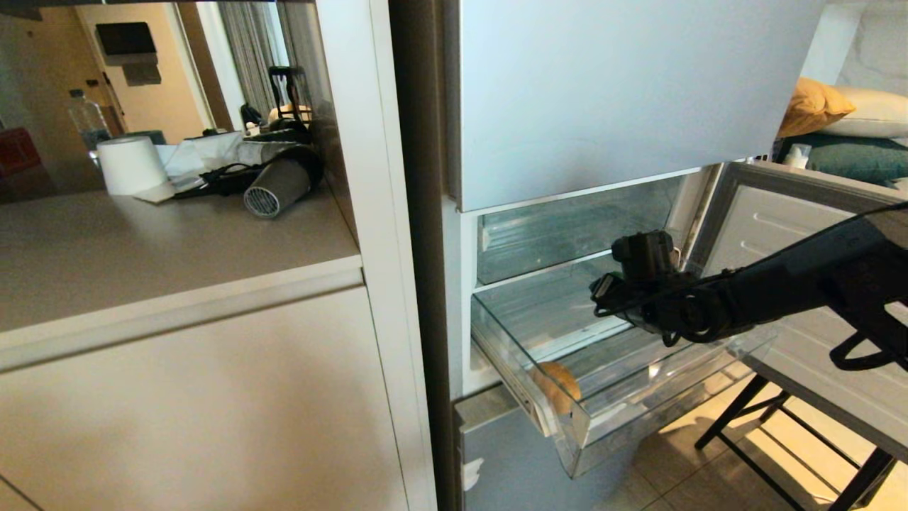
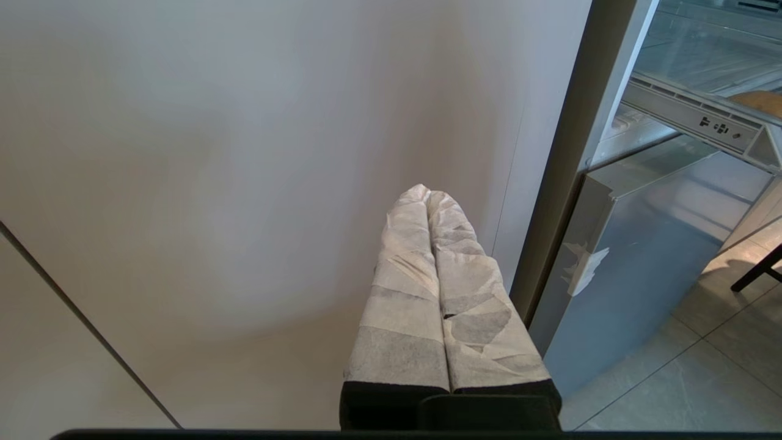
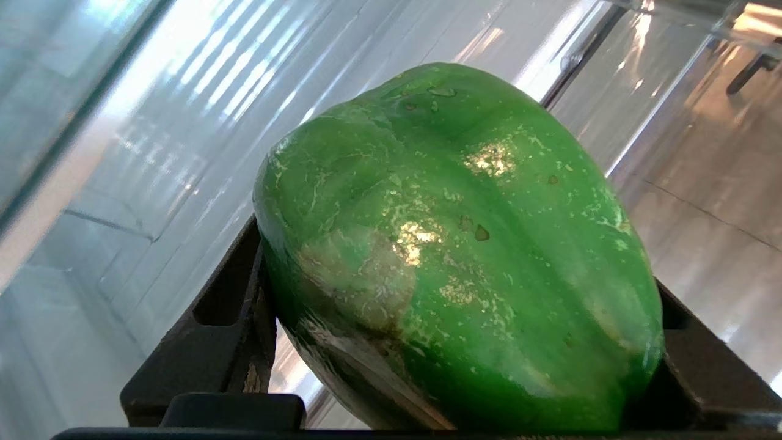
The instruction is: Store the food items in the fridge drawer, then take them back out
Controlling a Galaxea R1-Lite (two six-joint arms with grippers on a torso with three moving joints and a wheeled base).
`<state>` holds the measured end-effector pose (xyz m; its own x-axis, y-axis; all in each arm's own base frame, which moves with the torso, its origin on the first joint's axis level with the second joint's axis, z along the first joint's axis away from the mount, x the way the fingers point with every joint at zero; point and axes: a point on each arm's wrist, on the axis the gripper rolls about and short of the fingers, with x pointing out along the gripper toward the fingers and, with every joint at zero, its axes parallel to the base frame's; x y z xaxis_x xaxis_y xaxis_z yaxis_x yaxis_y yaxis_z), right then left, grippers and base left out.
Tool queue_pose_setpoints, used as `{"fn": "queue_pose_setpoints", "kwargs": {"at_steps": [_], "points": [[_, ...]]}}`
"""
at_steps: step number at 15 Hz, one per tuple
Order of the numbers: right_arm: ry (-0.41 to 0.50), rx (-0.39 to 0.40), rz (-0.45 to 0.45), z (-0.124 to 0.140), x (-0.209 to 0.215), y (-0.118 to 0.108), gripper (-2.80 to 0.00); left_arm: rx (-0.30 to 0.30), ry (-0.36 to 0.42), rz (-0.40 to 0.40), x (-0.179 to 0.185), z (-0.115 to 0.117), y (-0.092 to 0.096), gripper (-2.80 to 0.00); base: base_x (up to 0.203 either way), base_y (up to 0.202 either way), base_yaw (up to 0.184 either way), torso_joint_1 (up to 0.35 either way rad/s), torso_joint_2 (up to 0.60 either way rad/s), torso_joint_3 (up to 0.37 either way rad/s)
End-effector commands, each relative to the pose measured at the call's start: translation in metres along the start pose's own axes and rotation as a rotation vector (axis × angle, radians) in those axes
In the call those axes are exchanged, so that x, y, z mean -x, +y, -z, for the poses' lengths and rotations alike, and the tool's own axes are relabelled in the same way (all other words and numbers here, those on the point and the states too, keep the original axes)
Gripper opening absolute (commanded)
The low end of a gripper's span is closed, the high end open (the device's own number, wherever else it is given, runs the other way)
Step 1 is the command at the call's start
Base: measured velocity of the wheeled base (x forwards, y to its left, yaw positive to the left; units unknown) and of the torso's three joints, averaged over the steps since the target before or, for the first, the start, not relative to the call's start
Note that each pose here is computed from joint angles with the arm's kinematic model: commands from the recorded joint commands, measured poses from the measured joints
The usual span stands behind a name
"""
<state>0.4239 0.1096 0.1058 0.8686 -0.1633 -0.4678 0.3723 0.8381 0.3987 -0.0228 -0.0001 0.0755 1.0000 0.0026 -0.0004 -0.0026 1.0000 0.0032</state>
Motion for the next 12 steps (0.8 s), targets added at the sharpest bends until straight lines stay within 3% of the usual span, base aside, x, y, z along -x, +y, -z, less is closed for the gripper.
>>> {"fn": "queue_pose_setpoints", "kwargs": {"at_steps": [1,11,12], "points": [[0.01,0.002,0.012,0.007,-0.01,-0.001,-2.8,0.0,0.0,-0.001,0.0,0.0,0.0,-2.8,0.0,0.0,0.0,0.0,0.0,0.0],[0.038,0.017,0.036,0.022,-0.023,-0.005,-2.8,0.0,0.0,-0.001,0.0,0.0,0.0,-2.8,0.0,0.0,0.0,0.0,0.0,0.0],[0.04,0.019,0.036,0.023,-0.023,-0.006,0.0,0.0,0.0,-0.001,0.0,0.0,0.0,-2.8,0.0,0.0,0.0,0.0,0.0,0.0]]}}
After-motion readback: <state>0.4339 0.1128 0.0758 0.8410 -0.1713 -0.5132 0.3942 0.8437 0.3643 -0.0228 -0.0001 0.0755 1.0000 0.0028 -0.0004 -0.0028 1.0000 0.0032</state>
